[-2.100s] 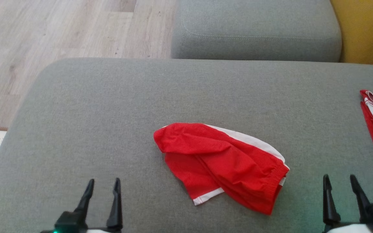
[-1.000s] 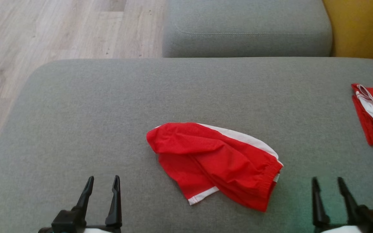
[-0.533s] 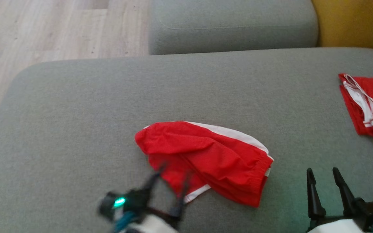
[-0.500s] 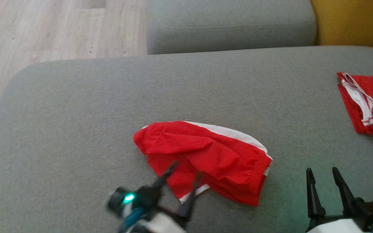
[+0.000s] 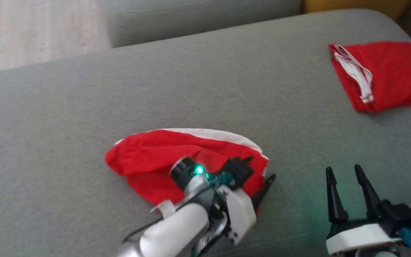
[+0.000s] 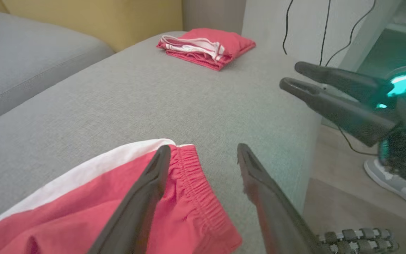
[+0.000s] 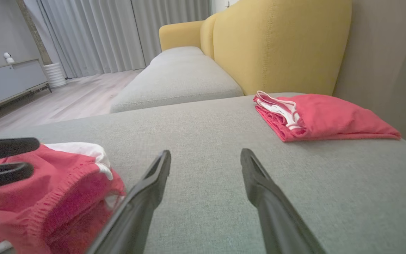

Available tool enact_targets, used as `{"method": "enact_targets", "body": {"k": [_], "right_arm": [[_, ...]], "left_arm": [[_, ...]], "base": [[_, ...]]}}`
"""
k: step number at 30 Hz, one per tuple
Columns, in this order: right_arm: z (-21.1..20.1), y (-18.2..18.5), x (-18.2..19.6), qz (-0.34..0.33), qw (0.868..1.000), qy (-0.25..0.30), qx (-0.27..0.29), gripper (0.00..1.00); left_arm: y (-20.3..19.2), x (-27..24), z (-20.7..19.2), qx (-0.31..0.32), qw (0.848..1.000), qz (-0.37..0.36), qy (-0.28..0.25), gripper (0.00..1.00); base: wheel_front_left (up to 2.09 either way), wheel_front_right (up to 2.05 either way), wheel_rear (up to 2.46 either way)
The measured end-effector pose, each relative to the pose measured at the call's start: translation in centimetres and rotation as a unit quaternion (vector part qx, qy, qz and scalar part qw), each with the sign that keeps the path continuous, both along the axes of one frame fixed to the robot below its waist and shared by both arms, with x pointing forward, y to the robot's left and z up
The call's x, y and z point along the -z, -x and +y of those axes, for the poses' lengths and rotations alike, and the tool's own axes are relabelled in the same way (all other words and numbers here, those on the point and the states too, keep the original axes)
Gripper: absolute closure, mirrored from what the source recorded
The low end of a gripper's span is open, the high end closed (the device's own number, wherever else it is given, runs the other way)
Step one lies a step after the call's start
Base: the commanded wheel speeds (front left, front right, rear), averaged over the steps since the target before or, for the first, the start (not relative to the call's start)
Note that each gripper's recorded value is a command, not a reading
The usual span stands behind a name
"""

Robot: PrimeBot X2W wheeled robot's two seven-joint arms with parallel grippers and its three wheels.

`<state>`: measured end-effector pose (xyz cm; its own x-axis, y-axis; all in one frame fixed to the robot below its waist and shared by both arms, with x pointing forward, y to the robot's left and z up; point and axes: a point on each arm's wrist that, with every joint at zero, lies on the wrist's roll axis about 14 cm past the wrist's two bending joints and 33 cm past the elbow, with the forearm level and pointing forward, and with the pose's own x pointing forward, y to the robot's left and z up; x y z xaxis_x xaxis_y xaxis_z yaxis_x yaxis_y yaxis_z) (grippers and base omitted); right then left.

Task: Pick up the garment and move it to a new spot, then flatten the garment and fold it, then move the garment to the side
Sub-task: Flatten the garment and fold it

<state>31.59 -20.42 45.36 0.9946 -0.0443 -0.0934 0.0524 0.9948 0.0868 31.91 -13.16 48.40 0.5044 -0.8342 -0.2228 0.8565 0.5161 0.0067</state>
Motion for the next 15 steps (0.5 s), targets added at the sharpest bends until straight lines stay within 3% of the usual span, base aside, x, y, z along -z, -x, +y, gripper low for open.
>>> {"method": "enact_targets", "body": {"k": [15], "right_arm": [[-1.2, 0.9, 0.5, 0.011, 1.0, -0.006, 0.026, 0.0]], "left_arm": [[-1.9, 5.2, -0.1, -0.006, 0.99, 0.015, -0.137, 0.0]], "base": [[0.0, 0.0, 0.0]]}}
